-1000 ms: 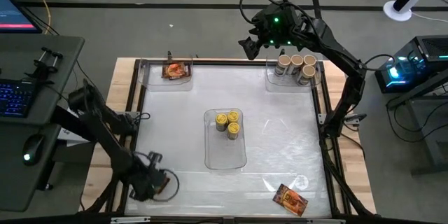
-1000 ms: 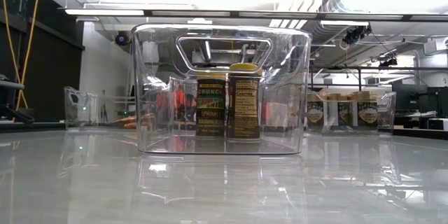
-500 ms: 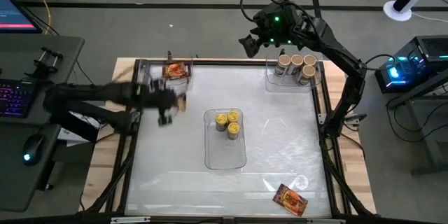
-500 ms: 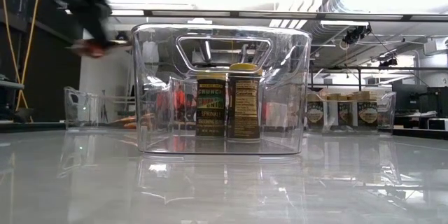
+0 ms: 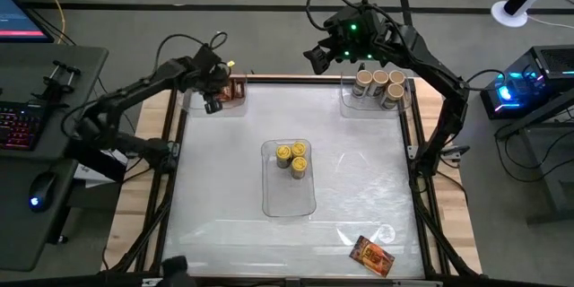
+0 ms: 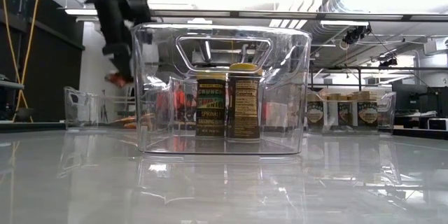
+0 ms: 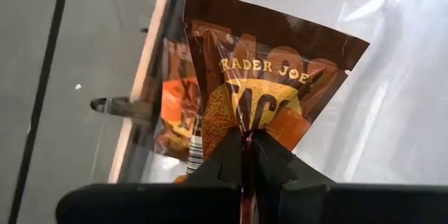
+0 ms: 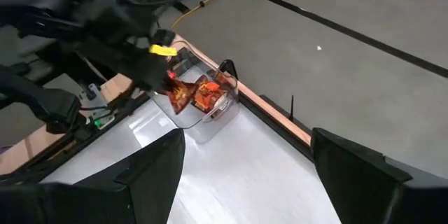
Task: Sort spices by type
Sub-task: Put the left brown seasoning bag into the left transparent, then put the brown seasoning bag into the left transparent bin
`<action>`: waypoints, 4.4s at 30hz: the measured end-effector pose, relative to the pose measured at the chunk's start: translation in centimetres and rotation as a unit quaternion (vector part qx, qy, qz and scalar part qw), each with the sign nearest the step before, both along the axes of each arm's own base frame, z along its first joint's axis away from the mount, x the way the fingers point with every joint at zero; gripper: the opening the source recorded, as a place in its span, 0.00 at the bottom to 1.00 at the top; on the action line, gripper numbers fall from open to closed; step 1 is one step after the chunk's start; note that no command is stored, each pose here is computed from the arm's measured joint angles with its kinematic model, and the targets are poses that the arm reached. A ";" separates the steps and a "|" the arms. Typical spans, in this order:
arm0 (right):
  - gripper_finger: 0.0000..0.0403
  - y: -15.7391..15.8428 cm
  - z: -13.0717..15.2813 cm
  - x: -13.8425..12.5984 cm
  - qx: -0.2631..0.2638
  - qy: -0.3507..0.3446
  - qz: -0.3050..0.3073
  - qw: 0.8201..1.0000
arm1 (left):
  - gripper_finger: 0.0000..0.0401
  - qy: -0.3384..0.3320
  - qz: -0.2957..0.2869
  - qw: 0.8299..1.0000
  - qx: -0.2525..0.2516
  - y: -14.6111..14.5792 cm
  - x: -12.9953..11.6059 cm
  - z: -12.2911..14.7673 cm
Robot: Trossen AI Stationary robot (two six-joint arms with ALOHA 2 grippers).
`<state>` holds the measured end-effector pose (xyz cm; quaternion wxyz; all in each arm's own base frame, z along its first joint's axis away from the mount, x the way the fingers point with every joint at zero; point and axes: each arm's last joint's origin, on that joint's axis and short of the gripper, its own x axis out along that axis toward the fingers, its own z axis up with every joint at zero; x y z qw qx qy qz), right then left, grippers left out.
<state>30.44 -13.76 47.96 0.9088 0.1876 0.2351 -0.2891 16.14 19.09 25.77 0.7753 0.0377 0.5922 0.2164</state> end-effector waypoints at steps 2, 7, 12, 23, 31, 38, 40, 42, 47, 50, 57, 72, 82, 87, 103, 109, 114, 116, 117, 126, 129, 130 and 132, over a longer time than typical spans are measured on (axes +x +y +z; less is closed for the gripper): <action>0.75 0.2 0.0 0.1 -0.005 0.002 -0.005 1.000 | 0.00 -0.001 0.000 1.000 0.005 1.0 0.2 -1.2; 0.75 0.5 0.0 0.2 -0.013 0.006 -0.012 1.000 | 0.00 0.003 -0.030 0.999 -0.025 2.0 0.8 -3.1; 0.75 0.5 -0.1 0.1 -0.011 0.013 -0.013 1.000 | 0.00 -0.007 -0.039 0.998 -0.057 1.8 1.5 -3.9; 0.75 0.5 -0.1 0.1 -0.011 0.013 -0.013 1.000 | 0.07 0.008 -0.045 0.996 -0.079 1.2 2.1 -4.5; 0.75 0.5 -0.1 0.1 -0.011 0.013 -0.013 1.000 | 0.24 0.012 -0.046 0.995 -0.086 0.6 2.5 -4.5; 0.75 0.5 -0.1 0.1 -0.011 0.013 -0.012 1.000 | 0.37 0.014 -0.031 0.995 -0.089 0.5 2.6 -4.3; 0.75 0.5 -0.1 0.1 -0.015 0.016 -0.010 1.000 | 0.39 0.005 -0.012 0.996 -0.092 0.6 2.7 -3.8; 0.75 0.4 0.1 -0.1 -0.024 0.020 -0.004 1.000 | 0.40 -0.029 0.010 0.994 -0.102 0.4 2.7 -2.8; 0.75 1.6 1.3 -3.0 -0.026 0.043 0.014 0.999 | 0.40 -0.184 0.036 0.969 -0.158 -1.5 1.7 0.6; 0.75 2.9 1.5 -4.8 0.003 0.072 0.034 0.997 | 0.40 -0.276 0.040 0.947 -0.159 -3.6 0.8 2.2; 0.75 8.9 -2.7 -5.0 0.118 0.203 0.099 0.967 | 0.40 -0.486 0.027 0.865 -0.124 -9.0 -1.2 5.4; 0.75 30.1 -21.7 -9.0 0.443 0.310 0.108 0.834 | 0.40 -0.587 0.023 0.803 -0.103 -12.0 -2.6 7.7; 0.75 37.9 -27.3 -9.9 0.424 0.411 0.059 0.805 | 0.40 -0.596 0.011 0.799 -0.084 -11.5 -1.9 7.9; 0.75 39.4 -29.5 -8.8 0.406 0.435 0.048 0.802 | 0.40 -0.601 0.008 0.795 -0.081 -11.5 -1.8 8.0; 0.66 40.1 -33.8 -8.2 0.365 0.487 0.027 0.793 | 0.40 -0.608 0.010 0.790 -0.076 -11.4 -1.8 8.2; 0.23 39.7 -33.7 -8.5 0.344 0.498 0.029 0.796 | 0.40 -0.610 0.009 0.789 -0.075 -11.4 -1.8 8.2; 0.06 38.5 -31.2 -9.0 0.321 0.497 0.067 0.803 | 0.40 -0.631 -0.002 0.773 -0.063 -11.5 -1.9 8.8; 0.07 37.2 -29.1 -9.5 0.314 0.499 0.069 0.805 | 0.40 -0.653 -0.014 0.756 -0.050 -11.6 -2.1 9.5; 0.07 36.3 -28.0 -9.8 0.304 0.496 0.068 0.810 | 0.40 -0.665 -0.021 0.745 -0.043 -11.7 -2.2 9.9; 0.02 22.5 -19.8 -7.8 0.220 0.310 -0.034 0.924 | 0.40 -0.768 -0.072 0.636 -0.008 -12.9 -4.3 13.2; 0.02 18.0 -18.9 -4.6 0.170 0.241 -0.011 0.955 | 0.40 -0.788 -0.087 0.609 -0.017 -13.4 -5.0 13.8; 0.02 16.6 -18.6 -3.2 0.154 0.216 0.000 0.964 | 0.40 -0.793 -0.090 0.602 -0.022 -13.5 -5.2 14.0; 0.02 13.8 -18.3 -0.5 0.119 0.171 0.020 0.978 | 0.40 -0.798 -0.090 0.595 -0.028 -13.7 -5.5 14.1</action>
